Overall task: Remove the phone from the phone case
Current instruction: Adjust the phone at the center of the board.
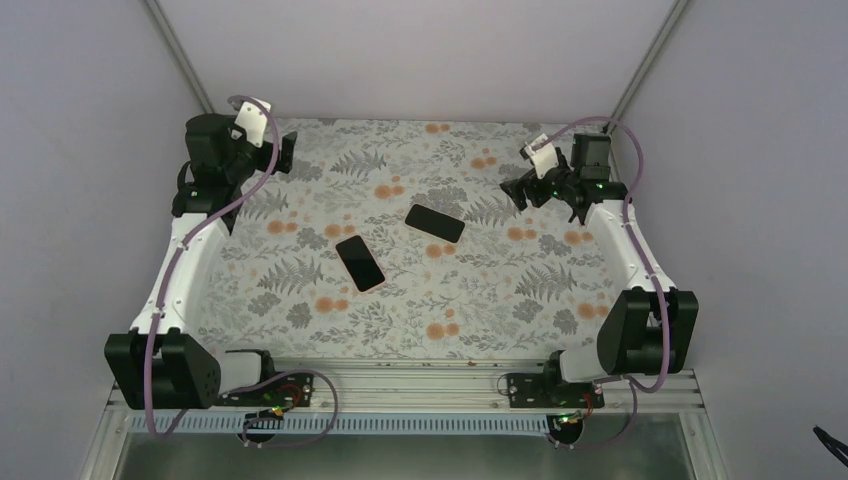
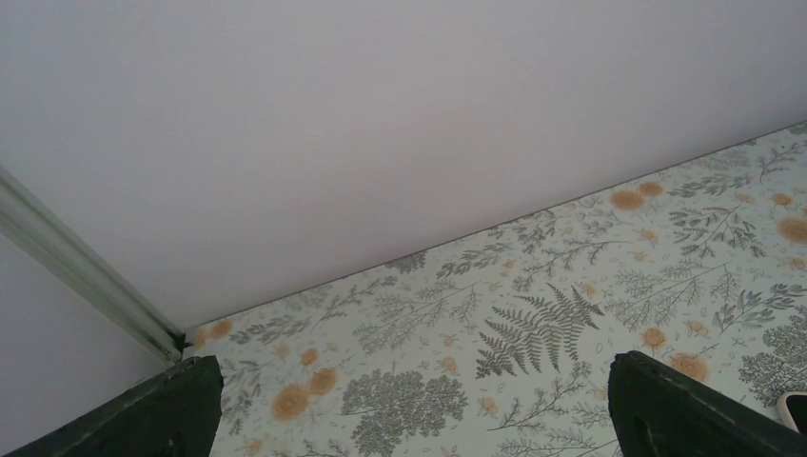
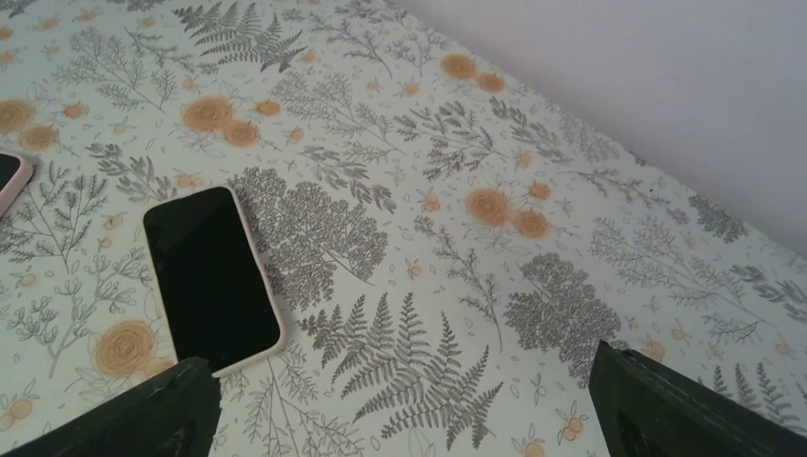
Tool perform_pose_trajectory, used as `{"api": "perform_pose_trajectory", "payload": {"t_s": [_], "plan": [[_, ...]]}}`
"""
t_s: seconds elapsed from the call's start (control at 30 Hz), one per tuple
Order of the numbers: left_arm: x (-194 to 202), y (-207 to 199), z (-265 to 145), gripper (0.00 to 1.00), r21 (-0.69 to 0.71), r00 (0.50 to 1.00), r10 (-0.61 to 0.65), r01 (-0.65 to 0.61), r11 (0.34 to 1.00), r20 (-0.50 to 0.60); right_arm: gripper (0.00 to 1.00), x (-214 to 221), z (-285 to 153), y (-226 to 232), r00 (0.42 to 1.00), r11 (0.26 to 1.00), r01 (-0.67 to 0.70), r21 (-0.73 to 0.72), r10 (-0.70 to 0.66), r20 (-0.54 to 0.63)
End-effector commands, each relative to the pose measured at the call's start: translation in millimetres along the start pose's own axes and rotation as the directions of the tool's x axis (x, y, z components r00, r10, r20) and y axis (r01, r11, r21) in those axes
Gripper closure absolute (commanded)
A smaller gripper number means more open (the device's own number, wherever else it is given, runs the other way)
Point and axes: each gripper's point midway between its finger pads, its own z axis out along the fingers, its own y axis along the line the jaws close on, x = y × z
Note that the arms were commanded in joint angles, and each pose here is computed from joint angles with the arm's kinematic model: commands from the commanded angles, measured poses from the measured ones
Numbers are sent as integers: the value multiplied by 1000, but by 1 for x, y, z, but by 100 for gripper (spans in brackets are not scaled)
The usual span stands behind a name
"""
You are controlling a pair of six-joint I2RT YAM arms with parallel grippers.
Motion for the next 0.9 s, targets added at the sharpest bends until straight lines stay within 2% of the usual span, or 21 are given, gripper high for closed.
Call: {"api": "perform_pose_trajectory", "payload": {"t_s": [0.0,0.23,0.3,0.4,0.47,0.67,0.7,0.87], "plan": [[-9,7,-17,0,-48,999,3,-1,999,35,0,-1,-9,6,1000,1000,11,-20,-11,-8],[-5,6,-14,0,-39,1000,7,-7,999,9,0,4,-10,3,999,1000,20,4,-20,-27],[-4,6,-12,0,-39,1000,7,-7,999,1,0,13,-5,4,997,1000,23,16,-21,-73],[-1,5,-8,0,-27,1000,11,-11,1000,-9,11,46,16,55,956,986,132,-98,-153,-251],[2,4,-4,0,-20,1000,19,-19,1000,-16,17,64,26,93,917,968,178,-178,-229,-327],[10,7,5,0,-28,999,5,-7,1000,-49,24,64,46,156,909,920,156,-359,-276,-313],[11,7,6,0,-28,998,8,-9,1000,-55,29,68,51,163,901,912,150,-383,-285,-326],[18,7,7,0,-29,997,18,-20,999,-72,89,104,92,184,833,896,65,-438,-291,-470]]}}
